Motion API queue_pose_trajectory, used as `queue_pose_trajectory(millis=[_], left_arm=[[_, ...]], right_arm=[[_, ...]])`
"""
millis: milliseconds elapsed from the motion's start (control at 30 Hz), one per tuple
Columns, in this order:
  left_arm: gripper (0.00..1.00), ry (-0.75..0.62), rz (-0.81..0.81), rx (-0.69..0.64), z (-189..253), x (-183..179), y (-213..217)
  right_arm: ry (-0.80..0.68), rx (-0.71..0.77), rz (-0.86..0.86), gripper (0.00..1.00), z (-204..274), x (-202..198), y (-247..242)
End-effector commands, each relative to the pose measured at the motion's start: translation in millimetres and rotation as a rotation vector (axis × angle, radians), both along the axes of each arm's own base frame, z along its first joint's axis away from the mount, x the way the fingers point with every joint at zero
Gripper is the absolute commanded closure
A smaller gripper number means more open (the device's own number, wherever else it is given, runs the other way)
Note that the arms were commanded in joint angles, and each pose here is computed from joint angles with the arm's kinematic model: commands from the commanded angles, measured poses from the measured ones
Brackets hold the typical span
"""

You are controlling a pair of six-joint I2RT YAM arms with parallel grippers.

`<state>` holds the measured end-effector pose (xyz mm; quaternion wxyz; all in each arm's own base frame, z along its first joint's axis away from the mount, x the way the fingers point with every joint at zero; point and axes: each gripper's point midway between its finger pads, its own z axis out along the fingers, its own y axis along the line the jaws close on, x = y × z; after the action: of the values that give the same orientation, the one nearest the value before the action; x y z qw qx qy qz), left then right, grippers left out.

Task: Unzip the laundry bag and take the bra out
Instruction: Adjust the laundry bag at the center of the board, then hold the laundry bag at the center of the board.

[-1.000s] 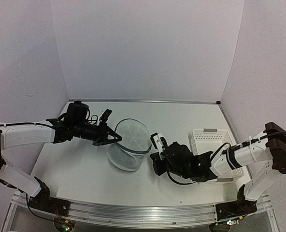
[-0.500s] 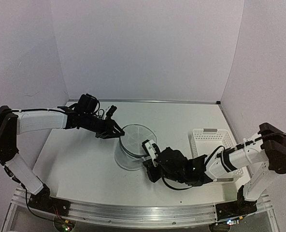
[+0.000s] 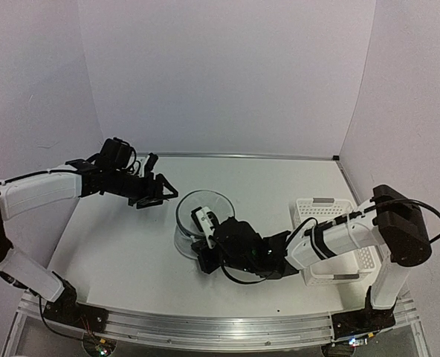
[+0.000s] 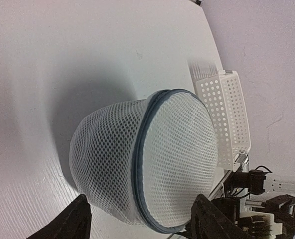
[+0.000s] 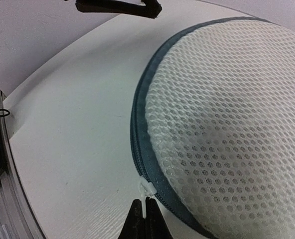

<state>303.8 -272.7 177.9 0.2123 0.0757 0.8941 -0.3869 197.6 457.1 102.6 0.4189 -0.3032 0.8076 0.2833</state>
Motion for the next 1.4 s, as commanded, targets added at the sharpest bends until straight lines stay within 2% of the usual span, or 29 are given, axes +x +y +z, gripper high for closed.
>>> queue_pose_trajectory(millis=[0,167,333,800,867,1033,1200,1233,1367], left_arm=[[0.31,0.001,0.03,-0.061,19.4,-19.1,8.1],[0.29,0.07,-0.009,-0.161,15.4,-46.1,1.9],[0.28,0.105,-0.029,-0.216,8.8,-53.5,-5.0],[0.31,0.159,-0.058,-0.199,-12.6,-44.4,-29.2],[0.38,0.17,-0.056,-0.195,-16.5,-43.2,-30.8],[0.72,0.17,-0.06,-0.201,-16.1,-41.6,-34.4],[0.97,0.169,-0.054,-0.199,-16.7,-40.4,-34.4],[1.0,0.169,-0.055,-0.2,-16.3,-40.2,-34.7],[1.0,0.165,-0.055,-0.201,-15.5,-39.6,-34.8]], right_arm=[[-0.01,0.076,0.041,1.0,24.2,-0.2,26.6],[-0.015,0.081,0.068,1.0,29.6,-1.1,37.1],[-0.005,0.084,0.085,1.0,28.2,-3.4,40.2],[0.005,0.074,0.098,1.0,25.1,-8.2,32.8],[0.007,0.072,0.1,1.0,24.0,-8.8,32.3],[0.012,0.07,0.097,1.0,22.6,-9.6,29.6],[0.026,0.075,0.105,1.0,23.6,-13.2,26.5],[0.029,0.076,0.104,1.0,23.5,-13.6,25.3],[0.037,0.07,0.086,1.0,20.4,-14.1,16.7]])
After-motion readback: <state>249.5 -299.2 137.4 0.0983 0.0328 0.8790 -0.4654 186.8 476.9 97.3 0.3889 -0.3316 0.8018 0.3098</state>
